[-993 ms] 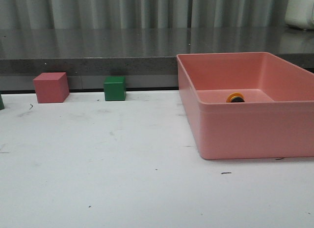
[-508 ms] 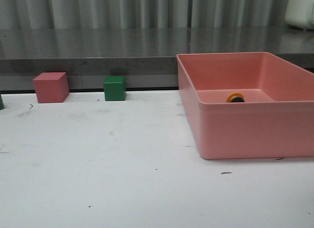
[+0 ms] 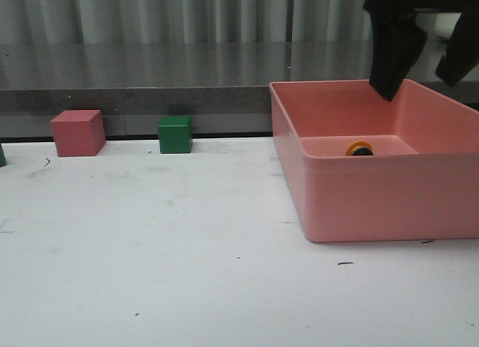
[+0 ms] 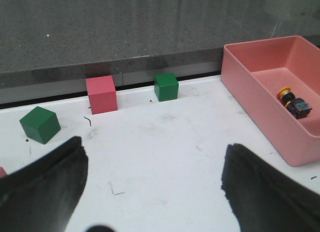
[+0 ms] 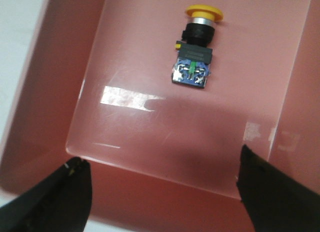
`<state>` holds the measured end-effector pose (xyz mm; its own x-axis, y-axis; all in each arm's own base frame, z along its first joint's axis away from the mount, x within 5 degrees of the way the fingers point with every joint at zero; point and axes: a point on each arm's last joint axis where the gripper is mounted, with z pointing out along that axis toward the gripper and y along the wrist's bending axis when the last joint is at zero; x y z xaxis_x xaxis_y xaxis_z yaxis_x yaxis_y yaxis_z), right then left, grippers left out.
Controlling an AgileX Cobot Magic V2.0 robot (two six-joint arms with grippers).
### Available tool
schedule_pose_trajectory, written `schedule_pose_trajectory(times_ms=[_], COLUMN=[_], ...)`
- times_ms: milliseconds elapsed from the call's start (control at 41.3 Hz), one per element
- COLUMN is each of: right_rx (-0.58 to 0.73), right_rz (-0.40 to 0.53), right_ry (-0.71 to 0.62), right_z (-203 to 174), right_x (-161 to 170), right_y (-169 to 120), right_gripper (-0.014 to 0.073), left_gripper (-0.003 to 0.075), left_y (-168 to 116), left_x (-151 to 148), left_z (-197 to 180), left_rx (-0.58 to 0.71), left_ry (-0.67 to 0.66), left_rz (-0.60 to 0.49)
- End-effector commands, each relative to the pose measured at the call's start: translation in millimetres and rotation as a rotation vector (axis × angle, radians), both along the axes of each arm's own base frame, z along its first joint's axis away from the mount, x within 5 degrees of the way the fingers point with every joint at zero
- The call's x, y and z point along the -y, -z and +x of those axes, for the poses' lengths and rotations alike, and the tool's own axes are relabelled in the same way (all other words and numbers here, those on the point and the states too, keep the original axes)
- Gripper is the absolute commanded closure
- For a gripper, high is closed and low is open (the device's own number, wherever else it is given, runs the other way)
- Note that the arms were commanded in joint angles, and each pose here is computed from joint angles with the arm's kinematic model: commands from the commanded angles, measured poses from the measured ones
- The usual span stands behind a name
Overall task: Place and stand button with both arms
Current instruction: 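Lower the right gripper into the pink bin over the yellow button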
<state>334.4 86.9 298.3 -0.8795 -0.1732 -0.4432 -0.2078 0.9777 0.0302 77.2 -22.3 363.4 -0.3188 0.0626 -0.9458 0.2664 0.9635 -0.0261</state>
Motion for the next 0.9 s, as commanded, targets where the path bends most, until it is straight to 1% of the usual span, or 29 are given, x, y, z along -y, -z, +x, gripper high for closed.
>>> schedule_pose_trajectory(times_ms=[0,73,291,581,872], right_rx=[0.057,0.036,-0.008,-0.055,-0.084], right_rz=[-0.011,-0.021,0.009,0.002,0.007], right_ry=[0.048,0.084,0.194,0.213,0.251], right_z=[18.6,34.6,71.9,103.0,117.6], right_x=[-1.3,-2.9,-1.1,-6.5,-6.0], right_y=[-11.0,-1.9,24.7,55.7,77.0], right_gripper=[-0.0018,-0.0018,-0.0018,-0.0018,-0.0018], left_gripper=[0.0175,0.0175,0.0175,0.0175,0.0175], left_y=[-16.5,-16.5,-16.7,-16.7,-16.9], left_x=[1.5,1.5,1.5,1.5,1.5], left_z=[1.9,1.9,1.9,1.9,1.9], left_rx=[0.089,0.089,0.091,0.091,0.093], left_ry=[0.008,0.008,0.008,0.008,0.008], left_rz=[-0.036,-0.036,-0.037,-0.037,-0.037])
